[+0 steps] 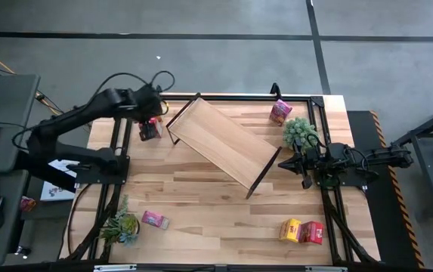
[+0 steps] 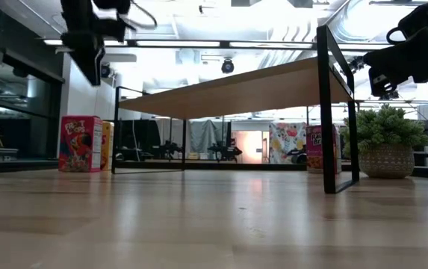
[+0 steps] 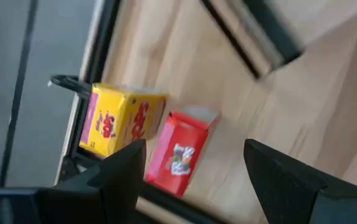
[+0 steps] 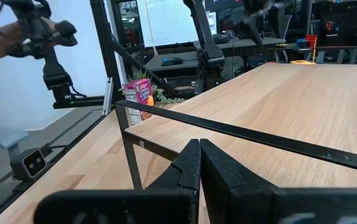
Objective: Stack cereal on shelf
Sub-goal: Put the top red cereal box on the shelf
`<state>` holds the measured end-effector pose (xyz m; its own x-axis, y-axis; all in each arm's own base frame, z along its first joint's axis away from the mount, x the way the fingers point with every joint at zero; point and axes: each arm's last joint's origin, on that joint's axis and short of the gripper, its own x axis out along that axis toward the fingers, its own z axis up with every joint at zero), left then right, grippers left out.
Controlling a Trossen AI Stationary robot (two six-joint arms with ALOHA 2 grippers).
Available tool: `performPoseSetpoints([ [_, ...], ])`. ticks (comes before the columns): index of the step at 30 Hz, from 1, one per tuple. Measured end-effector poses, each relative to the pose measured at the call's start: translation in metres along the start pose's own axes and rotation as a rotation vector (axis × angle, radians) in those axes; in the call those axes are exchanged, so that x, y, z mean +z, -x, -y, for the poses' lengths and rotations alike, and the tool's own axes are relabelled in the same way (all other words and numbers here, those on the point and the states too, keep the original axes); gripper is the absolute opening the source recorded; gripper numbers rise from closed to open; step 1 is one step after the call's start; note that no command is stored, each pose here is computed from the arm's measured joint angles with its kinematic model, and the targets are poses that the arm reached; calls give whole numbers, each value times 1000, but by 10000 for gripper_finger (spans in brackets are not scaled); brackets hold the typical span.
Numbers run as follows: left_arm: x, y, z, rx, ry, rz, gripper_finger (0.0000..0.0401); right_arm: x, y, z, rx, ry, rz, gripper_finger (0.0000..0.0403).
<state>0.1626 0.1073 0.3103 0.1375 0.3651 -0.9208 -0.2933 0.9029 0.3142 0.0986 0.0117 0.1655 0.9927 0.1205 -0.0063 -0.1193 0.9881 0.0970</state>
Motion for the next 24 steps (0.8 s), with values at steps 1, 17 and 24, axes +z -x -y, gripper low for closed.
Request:
performPoseSetpoints([
  [1, 2, -5, -1, -3, -26, -23, 262, 0, 0, 0, 0, 0, 0, 0],
  [17, -1, -39, 0, -57, -307, -143, 262, 0, 0, 0, 0, 0, 0, 0],
  [24, -4, -61, 4, -1, -357, -146, 262, 0, 0, 0, 0, 0, 0, 0],
])
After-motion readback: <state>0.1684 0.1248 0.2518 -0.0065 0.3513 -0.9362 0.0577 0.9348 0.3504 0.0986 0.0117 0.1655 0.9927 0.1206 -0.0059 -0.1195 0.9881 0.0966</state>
